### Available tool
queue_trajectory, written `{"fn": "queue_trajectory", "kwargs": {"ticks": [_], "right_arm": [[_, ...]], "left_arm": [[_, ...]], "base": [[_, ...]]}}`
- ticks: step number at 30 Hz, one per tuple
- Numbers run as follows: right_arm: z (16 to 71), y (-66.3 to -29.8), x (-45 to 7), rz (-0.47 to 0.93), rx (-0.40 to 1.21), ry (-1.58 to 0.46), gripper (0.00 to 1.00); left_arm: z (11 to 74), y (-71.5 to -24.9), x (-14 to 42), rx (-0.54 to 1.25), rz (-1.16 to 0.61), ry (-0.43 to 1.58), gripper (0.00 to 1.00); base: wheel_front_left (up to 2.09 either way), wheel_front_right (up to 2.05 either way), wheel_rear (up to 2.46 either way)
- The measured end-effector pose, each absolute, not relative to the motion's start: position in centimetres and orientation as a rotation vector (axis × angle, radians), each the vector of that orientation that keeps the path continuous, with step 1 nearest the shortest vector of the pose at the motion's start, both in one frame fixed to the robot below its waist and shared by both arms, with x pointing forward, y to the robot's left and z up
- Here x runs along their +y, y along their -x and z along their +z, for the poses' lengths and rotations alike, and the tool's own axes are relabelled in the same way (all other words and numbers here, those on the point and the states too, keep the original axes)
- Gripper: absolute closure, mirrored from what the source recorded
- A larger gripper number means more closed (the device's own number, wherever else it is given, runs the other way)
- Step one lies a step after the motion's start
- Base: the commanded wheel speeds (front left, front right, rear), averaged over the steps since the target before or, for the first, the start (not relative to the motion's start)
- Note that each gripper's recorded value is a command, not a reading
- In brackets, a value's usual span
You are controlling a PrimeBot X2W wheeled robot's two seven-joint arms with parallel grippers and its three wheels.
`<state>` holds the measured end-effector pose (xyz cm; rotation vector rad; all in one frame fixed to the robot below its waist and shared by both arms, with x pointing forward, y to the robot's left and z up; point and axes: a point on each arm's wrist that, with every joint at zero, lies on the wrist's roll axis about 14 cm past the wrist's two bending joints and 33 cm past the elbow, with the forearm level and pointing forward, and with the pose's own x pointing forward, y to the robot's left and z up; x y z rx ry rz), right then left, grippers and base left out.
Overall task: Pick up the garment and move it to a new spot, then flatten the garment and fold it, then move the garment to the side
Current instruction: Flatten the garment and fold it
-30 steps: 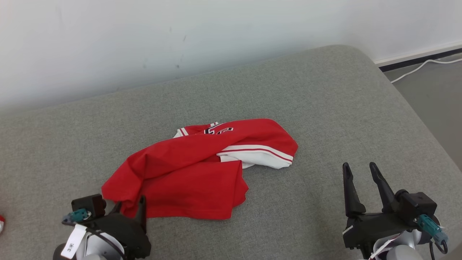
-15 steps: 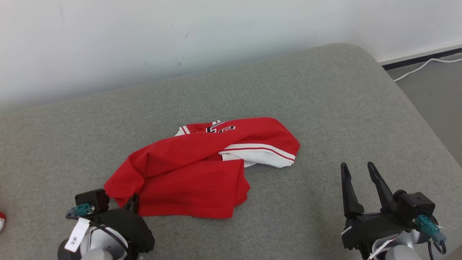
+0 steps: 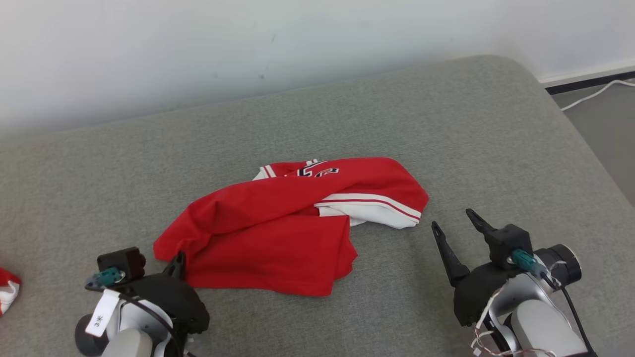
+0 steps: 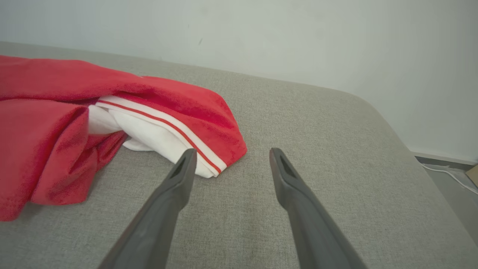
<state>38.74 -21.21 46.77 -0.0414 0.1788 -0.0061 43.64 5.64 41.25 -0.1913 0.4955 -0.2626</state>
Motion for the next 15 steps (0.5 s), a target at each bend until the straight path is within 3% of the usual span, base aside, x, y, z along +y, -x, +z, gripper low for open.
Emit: {"fn": "queue_trajectory", "kwargs": {"ticks": [15], "right_arm": [[42.3, -41.9, -17.1, 0.164, 0.460, 0.146, 0.00]], "left_arm": [[41.4, -44.0, 6.4, 0.484, -0.236, 0.207, 1.00]], "base": [[0.00, 0.00, 0.00]]}}
